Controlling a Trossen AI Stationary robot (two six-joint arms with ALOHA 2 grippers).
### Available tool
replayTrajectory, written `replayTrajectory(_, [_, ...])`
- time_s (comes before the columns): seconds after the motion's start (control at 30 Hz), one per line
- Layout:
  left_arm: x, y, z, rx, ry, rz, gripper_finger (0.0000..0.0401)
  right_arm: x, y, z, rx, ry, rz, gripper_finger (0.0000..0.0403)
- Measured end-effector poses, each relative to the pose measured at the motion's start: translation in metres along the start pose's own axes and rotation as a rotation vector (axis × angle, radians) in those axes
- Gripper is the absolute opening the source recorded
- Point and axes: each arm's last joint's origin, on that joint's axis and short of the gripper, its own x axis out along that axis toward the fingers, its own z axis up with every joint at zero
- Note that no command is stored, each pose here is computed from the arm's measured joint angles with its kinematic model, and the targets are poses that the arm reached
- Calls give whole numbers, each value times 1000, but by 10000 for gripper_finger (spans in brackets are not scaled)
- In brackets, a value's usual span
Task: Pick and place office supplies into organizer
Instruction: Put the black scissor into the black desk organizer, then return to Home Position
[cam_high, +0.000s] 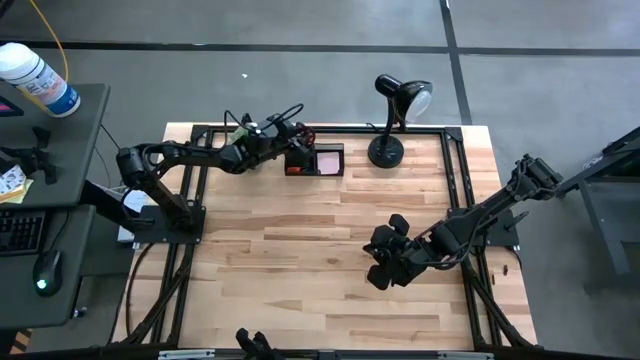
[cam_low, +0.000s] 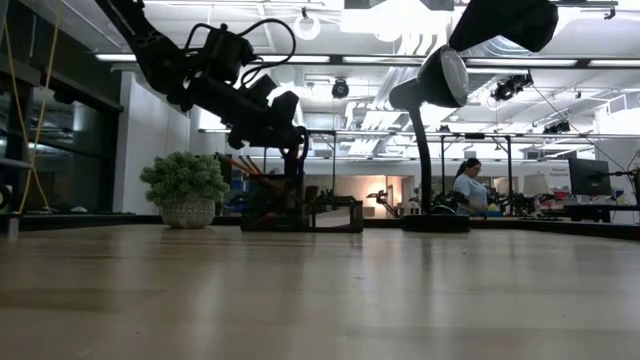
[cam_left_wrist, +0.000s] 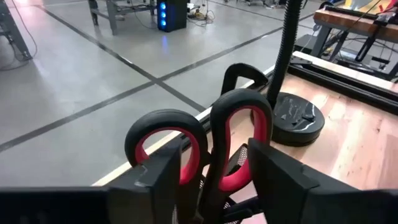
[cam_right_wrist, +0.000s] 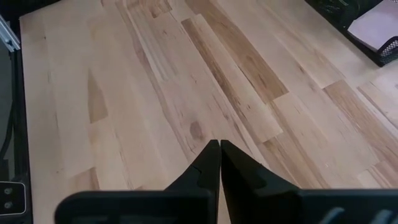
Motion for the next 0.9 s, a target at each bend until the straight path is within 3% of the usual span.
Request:
replayTrajectory(0.2, [0, 0, 2, -15, -13, 2, 201, 0, 0, 0, -7, -1, -1, 7])
replayTrajectory(0.43, [-1, 1, 3, 10, -22, 21, 191, 0, 0, 0, -7, -1, -2, 7])
replayTrajectory(0.6, [-1, 0, -4, 27, 55, -13, 182, 0, 0, 0, -18, -6, -6, 7])
replayTrajectory(0.9, [-9, 1, 3, 54, 56, -9, 190, 0, -1, 1, -26, -26, -23, 7])
